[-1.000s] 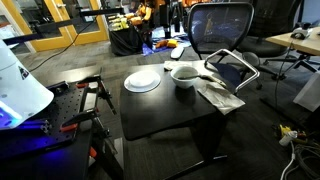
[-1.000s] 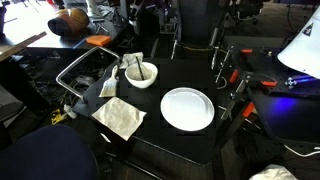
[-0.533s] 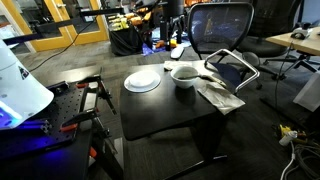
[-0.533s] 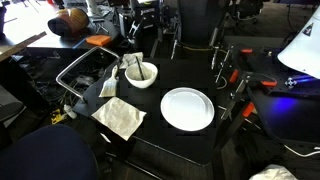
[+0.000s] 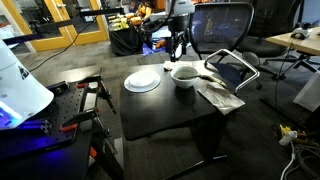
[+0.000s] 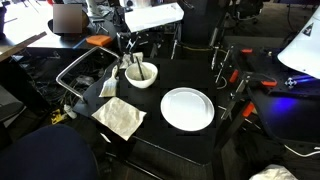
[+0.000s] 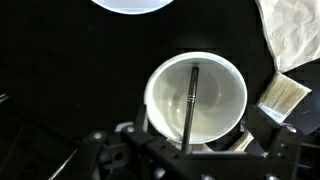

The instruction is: Take the marker out of the bowl and put it on the table

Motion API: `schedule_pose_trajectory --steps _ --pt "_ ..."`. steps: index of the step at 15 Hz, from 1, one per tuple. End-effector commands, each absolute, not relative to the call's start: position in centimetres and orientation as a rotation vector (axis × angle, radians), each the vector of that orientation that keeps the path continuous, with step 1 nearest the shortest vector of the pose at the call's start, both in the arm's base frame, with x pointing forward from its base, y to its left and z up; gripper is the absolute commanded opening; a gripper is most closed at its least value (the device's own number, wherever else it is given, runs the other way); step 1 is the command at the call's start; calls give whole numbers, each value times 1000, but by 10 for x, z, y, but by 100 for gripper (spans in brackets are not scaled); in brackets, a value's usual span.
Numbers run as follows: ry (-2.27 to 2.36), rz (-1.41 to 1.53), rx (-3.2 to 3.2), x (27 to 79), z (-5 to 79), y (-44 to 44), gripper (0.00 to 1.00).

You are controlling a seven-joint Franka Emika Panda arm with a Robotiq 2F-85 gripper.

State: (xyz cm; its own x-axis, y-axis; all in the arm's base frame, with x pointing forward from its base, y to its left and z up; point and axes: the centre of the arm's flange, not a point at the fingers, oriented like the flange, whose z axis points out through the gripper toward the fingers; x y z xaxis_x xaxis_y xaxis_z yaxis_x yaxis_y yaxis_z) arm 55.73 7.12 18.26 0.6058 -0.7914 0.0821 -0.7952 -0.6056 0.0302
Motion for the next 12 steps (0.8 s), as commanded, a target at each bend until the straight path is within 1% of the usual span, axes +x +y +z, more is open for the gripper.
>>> schedule_pose_trajectory --steps 1,5,6,8,9,10,12 --pt "-1390 132 2722 574 165 71 100" --pt "-1395 121 2701 581 149 65 99" --pt "-1395 120 2697 583 146 64 85" --pt "-1394 115 2688 586 140 62 72" --pt "-1394 112 2685 587 137 61 69" --pt "-1396 108 2684 588 133 60 64" --pt "-1398 102 2681 592 127 60 61"
